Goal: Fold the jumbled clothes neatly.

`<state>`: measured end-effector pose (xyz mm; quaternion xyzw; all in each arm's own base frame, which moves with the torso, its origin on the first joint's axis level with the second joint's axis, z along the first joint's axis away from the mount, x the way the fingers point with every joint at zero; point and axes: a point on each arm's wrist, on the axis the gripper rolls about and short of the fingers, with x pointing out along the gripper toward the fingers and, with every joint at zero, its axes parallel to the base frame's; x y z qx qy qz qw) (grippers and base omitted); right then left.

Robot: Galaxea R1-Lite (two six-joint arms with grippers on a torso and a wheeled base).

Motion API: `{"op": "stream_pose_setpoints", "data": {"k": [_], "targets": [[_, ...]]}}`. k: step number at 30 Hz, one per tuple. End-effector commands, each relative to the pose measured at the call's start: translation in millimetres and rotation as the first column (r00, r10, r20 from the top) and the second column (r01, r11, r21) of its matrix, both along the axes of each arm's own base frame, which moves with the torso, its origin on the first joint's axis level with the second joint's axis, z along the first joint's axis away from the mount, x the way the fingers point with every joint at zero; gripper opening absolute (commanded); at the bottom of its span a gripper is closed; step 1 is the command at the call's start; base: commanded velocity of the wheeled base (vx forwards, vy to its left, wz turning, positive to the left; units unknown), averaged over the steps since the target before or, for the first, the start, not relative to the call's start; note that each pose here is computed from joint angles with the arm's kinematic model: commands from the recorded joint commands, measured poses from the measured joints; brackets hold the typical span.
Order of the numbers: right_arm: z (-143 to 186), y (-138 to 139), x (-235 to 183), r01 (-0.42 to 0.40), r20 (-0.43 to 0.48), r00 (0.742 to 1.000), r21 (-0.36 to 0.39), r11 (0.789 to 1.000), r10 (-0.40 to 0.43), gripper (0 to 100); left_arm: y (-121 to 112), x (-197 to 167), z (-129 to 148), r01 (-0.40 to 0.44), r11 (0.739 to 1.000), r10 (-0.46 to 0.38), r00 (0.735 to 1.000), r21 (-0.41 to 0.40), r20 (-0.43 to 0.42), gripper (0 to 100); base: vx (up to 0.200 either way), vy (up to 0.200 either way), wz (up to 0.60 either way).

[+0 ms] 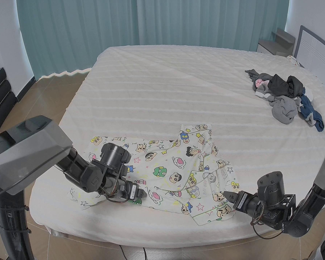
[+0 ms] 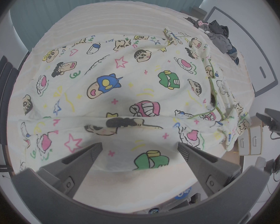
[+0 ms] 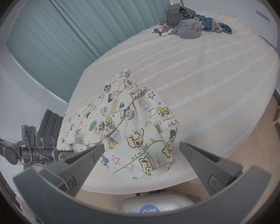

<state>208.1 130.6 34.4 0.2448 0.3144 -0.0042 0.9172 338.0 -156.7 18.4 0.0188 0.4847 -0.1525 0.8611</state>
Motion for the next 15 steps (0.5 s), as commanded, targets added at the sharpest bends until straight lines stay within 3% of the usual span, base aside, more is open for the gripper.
{"op": "stream_pose_setpoints", "data": {"k": [1,7,11,14,15], "targets": [[-7,-1,-1,0.002,-0.027,1.000,-0.015,1.000,-0.002,100,26,-14,44,-0.019,0.997,0.021,0.999,-0.080,0.031,100,0.000,0.000,0.00],[-18,-2,-1,0.004,-0.074,0.997,-0.031,1.000,-0.006,100,72,-57,64,-0.066,0.987,0.063,0.998,-0.143,-0.021,100,0.000,0.000,0.00],[-27,-5,1,0.036,-0.112,0.993,-0.030,0.999,-0.039,100,107,-81,60,-0.153,0.974,0.142,0.987,-0.164,-0.076,100,0.000,0.000,0.00],[-31,-8,6,0.074,-0.112,0.991,-0.028,0.997,-0.077,100,133,-84,52,-0.235,0.953,0.225,0.971,-0.191,-0.075,100,0.000,0.000,0.00],[-27,-15,11,0.104,-0.099,0.989,-0.025,0.994,-0.106,100,153,-81,50,-0.281,0.929,0.282,0.959,-0.239,-0.031,100,0.000,0.000,0.00]]}}
